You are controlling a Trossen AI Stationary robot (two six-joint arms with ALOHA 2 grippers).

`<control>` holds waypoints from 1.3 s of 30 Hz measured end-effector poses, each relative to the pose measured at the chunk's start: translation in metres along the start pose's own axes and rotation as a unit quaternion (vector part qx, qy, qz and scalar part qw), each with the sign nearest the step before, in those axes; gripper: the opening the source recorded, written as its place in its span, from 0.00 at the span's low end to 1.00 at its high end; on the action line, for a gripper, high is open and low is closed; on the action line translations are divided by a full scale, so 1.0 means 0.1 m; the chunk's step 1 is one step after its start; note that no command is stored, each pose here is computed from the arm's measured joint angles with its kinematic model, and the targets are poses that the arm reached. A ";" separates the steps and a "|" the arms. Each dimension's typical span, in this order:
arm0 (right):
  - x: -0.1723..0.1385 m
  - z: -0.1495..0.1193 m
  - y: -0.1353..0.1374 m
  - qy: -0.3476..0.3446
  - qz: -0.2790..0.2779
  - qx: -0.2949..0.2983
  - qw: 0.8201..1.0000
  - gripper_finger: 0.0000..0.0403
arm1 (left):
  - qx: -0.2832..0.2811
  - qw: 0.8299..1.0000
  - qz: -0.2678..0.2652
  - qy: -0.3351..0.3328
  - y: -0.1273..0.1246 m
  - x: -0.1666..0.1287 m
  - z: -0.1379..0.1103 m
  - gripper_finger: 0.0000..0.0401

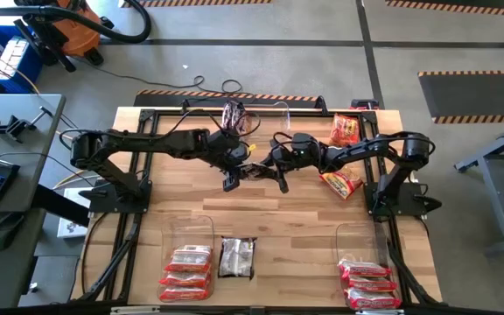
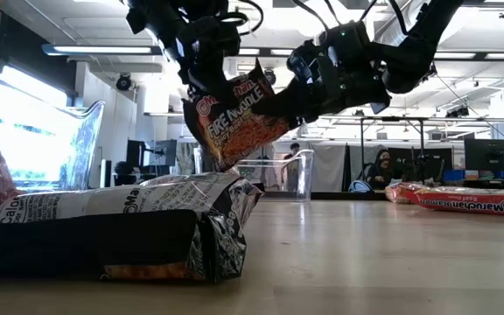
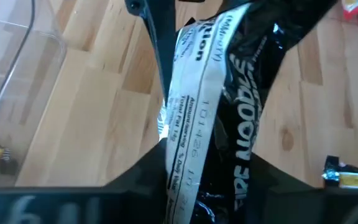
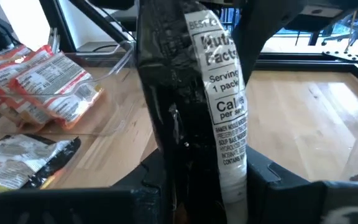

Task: Sort Maruchan noodles
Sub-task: Put the top black noodle pack into the top transparent bin

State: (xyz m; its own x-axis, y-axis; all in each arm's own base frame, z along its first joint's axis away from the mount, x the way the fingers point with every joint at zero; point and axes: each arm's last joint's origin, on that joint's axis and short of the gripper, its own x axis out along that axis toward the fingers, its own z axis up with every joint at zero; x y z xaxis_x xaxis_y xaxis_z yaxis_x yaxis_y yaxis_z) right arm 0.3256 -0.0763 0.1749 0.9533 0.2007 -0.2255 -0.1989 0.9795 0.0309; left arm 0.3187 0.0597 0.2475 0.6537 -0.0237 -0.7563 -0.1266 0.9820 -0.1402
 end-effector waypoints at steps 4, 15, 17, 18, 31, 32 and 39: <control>-0.06 0.10 0.01 -0.008 -0.030 -0.006 0.999 0.26 | -0.015 1.000 -0.009 0.008 0.03 -0.11 0.11 0.15; -0.70 0.53 0.02 0.068 -0.207 -0.041 0.975 0.44 | -0.172 0.983 0.041 -0.043 0.37 -0.67 0.57 0.06; -0.84 0.57 0.03 0.092 -0.251 -0.042 0.963 0.43 | -0.214 0.974 0.052 -0.052 0.47 -0.74 0.59 0.06; -0.89 0.57 0.03 0.103 -0.266 -0.038 0.958 0.42 | -0.233 0.969 0.057 -0.059 0.53 -0.77 0.60 0.06; -0.94 0.52 0.09 0.132 -0.273 0.020 0.953 0.12 | -0.439 0.889 0.108 -0.069 1.28 -0.48 0.50 0.07; -0.93 0.52 0.11 0.132 -0.270 0.017 0.954 0.10 | -0.448 0.885 0.111 -0.064 1.33 -0.44 0.49 0.07; -0.89 0.51 0.20 0.142 -0.251 0.012 0.957 0.07 | -0.477 0.868 0.107 -0.088 1.45 -0.20 0.52 0.07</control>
State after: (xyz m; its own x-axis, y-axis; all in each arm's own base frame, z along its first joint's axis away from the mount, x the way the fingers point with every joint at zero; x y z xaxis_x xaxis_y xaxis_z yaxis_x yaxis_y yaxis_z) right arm 0.2486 -0.0733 0.2452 0.8265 -0.3040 -0.4737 0.2764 0.9523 -0.1290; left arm 0.3257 0.2126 0.2753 0.6326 0.2507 -0.7328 -0.7640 0.3568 -0.5375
